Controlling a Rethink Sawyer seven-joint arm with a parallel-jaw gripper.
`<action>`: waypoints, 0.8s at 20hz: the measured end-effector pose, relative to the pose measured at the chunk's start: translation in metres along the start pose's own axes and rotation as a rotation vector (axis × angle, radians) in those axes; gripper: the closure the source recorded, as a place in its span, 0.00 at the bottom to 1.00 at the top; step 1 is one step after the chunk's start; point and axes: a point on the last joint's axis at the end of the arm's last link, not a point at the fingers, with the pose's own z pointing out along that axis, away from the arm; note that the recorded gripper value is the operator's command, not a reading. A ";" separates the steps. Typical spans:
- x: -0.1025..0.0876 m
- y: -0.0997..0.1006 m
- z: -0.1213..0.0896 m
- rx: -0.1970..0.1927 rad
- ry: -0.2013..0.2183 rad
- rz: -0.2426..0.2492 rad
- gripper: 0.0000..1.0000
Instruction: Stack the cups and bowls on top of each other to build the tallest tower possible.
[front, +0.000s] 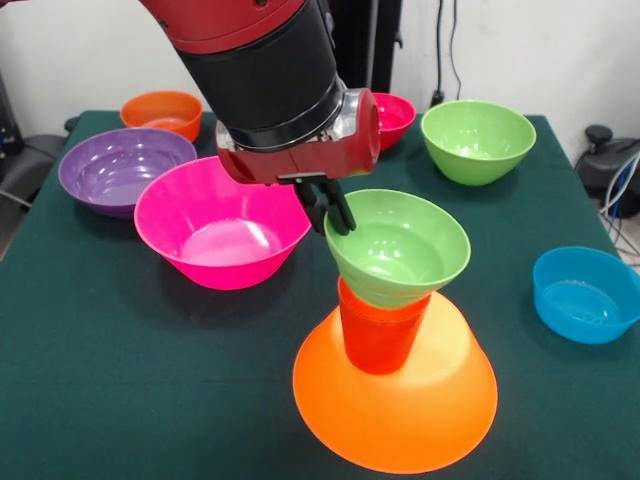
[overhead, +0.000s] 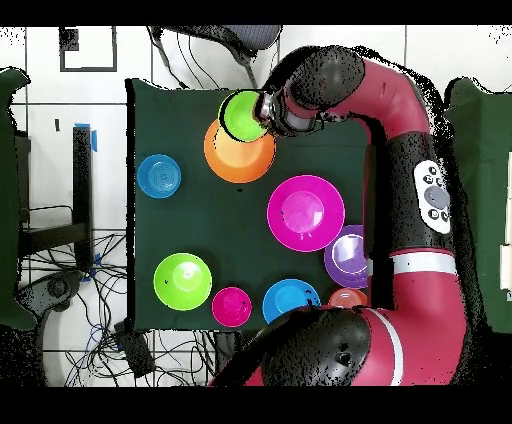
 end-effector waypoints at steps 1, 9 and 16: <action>0.000 0.000 0.000 0.002 0.000 0.000 1.00; 0.000 -0.002 0.005 0.005 0.005 0.001 1.00; 0.001 -0.004 0.010 0.006 0.012 0.002 1.00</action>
